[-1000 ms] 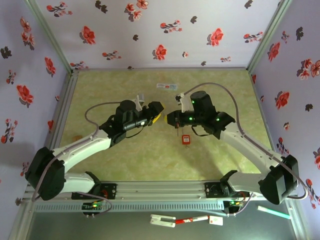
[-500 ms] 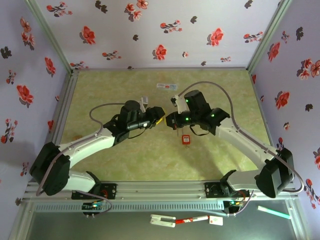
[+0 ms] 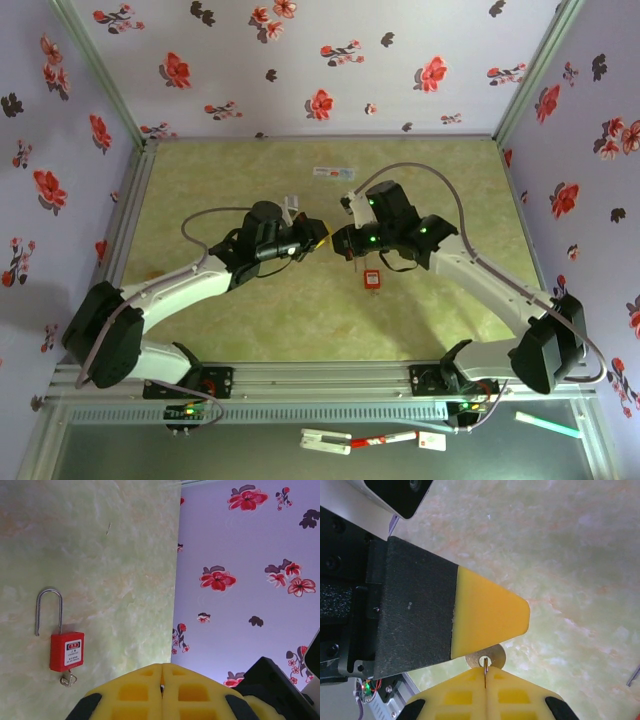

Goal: Unlock with the key

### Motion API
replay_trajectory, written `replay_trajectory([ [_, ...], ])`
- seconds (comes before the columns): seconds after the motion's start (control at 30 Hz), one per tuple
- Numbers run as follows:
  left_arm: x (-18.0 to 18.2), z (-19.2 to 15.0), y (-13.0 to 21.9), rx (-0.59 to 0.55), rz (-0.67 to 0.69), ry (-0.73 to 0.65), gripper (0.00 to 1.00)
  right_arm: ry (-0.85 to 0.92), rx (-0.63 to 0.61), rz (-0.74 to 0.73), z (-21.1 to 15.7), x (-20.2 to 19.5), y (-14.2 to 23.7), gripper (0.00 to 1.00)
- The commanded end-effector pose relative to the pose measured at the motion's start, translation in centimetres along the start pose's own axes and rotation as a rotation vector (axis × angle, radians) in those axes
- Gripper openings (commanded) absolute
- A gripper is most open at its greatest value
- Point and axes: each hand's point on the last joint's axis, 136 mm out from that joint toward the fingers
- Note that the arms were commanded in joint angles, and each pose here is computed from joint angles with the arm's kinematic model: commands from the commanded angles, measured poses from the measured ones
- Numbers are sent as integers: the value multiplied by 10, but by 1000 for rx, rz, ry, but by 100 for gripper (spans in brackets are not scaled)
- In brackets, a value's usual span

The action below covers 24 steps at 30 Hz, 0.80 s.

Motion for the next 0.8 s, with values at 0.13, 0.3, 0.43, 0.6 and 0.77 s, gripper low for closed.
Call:
replay_trajectory([
  [0.13,-41,13,17,-68,-89,-189,0,-227,-188,-19,15,-6,18,30],
  [0.3,-59,18,28,-126,-117,-361,0,-379,-403,98,37,6,43,60],
  [0.43,-76,18,38,-176,-189,-465,0,-423,-511,214,54,22,62,65],
  [0.6,-95,14,48,-222,-272,-532,0,-452,-589,351,62,33,64,63],
  [0.77,-109,11,53,-239,-345,-517,0,-449,-632,406,66,38,62,55],
])
Point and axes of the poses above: each hand's point on the last joint's axis, 136 mm out from that joint toward the fingers, its own y axis back along the fingers, its own x axis along the line the jaws close on, z = x × y, and after that the axes turned 9 degrees about y, right-handed
